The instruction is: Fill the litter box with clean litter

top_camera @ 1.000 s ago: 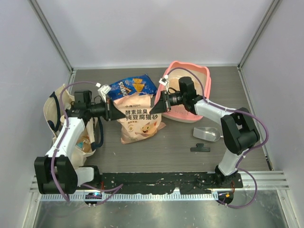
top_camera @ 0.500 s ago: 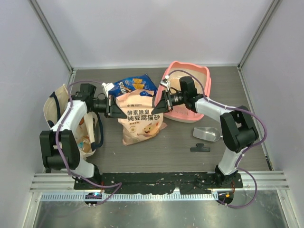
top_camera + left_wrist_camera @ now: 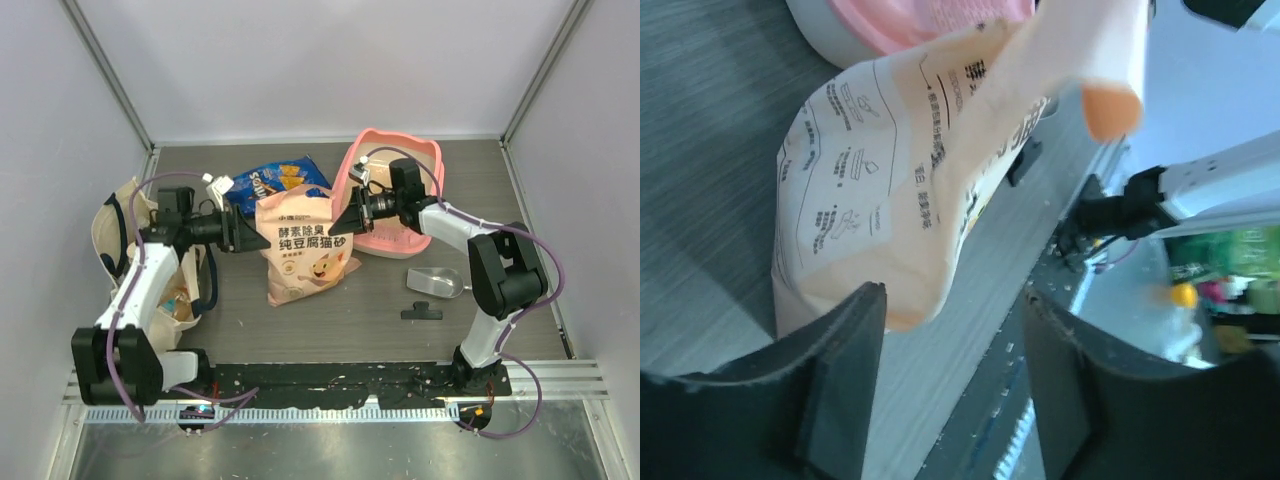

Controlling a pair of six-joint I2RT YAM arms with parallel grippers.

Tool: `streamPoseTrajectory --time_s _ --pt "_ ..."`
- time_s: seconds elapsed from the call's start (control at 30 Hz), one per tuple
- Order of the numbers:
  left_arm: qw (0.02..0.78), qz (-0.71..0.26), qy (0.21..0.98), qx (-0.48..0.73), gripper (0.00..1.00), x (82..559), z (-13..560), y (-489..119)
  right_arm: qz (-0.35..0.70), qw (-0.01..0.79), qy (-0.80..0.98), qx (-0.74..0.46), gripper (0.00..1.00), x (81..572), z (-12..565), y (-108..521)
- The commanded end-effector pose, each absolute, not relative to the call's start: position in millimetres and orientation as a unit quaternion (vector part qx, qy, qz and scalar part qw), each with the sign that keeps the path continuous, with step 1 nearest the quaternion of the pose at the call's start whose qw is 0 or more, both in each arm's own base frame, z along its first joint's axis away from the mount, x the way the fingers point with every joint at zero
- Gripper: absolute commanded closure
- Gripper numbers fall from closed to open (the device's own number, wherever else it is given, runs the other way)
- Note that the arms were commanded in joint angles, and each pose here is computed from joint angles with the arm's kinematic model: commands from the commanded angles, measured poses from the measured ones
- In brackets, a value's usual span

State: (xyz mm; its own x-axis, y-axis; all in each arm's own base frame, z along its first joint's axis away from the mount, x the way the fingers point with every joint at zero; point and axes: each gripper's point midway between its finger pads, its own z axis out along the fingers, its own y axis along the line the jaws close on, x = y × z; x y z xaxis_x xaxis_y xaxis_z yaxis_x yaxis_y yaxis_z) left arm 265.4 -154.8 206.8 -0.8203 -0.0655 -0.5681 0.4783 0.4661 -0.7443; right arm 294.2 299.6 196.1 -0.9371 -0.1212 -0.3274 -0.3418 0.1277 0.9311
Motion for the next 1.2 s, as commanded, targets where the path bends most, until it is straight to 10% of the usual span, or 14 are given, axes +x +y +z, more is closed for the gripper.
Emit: streamPoseTrajectory --time_s 0.0,0.63,1.0,1.17 --pt "0.409 -0.456 0.776 0.154 0.35 294 223 -168 0.66 0.102 0.722 -0.179 0.98 288 228 290" --pt "0.444 -0.473 0.724 0.236 0.37 287 207 -208 0.654 0.097 0.729 -0.179 0.98 285 217 289" --pt "0.41 -0.51 0.736 0.173 0.69 284 198 -218 0.648 0.11 0.733 -0.178 0.98 285 211 288" --pt "0.383 -0.54 0.737 0.138 0.67 284 205 -222 0.646 0.111 0.733 -0.182 0.98 280 208 287"
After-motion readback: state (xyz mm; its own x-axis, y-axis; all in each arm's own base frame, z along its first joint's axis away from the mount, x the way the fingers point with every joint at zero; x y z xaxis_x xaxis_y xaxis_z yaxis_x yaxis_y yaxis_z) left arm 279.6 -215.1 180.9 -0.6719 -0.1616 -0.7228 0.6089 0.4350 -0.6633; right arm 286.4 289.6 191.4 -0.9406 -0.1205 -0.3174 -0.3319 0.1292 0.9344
